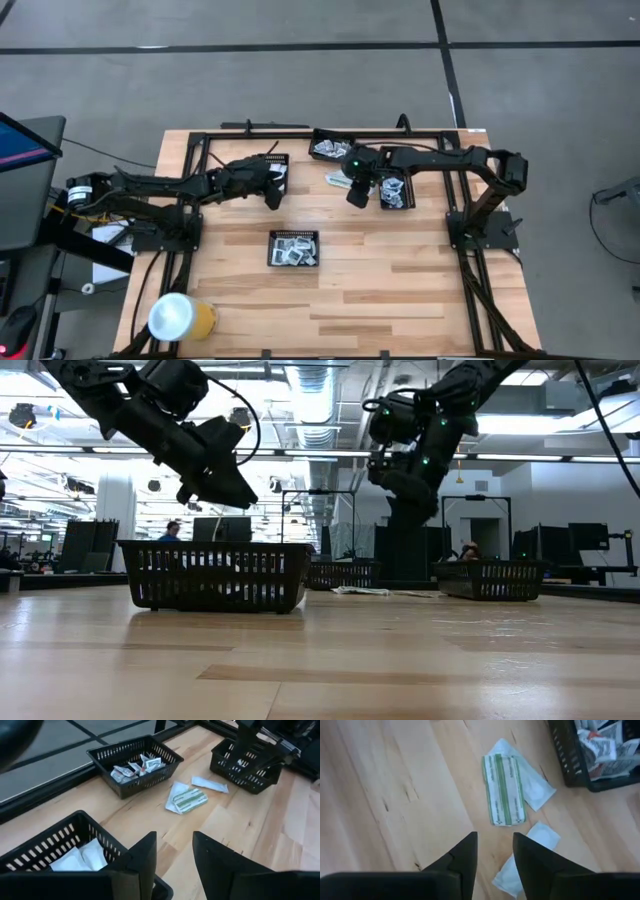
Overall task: Pick & Place First Aid Supplies
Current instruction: Put the green bandage into the left black bin
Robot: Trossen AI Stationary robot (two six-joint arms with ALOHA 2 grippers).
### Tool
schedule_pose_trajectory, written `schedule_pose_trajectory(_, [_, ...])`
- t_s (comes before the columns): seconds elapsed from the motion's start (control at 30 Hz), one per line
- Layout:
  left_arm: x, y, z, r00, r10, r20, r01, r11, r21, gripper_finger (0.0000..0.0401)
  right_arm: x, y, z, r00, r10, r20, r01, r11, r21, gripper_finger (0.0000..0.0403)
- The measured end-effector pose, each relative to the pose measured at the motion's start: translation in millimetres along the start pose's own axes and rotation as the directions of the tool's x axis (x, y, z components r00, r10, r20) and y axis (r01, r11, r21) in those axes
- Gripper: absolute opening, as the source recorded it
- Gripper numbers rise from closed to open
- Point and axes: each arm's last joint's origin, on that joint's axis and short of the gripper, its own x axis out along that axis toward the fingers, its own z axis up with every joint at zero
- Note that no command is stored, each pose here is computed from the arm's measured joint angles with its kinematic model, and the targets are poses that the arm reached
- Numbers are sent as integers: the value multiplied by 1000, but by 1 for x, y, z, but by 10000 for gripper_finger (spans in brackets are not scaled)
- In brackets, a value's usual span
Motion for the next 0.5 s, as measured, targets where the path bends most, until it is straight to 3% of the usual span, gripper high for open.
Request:
schedule_pose_trajectory(0.27, [0,0,0,1000,-1,4,1,1000,-1,127,2,-2,0,1000,-16,-6,15,990,-142,134])
schedule_pose_trajectory(0.5, [0,0,0,1000,-2,6,2,1000,-5,127,36,-4,-9,991,-25,-130,-2,979,-205,142])
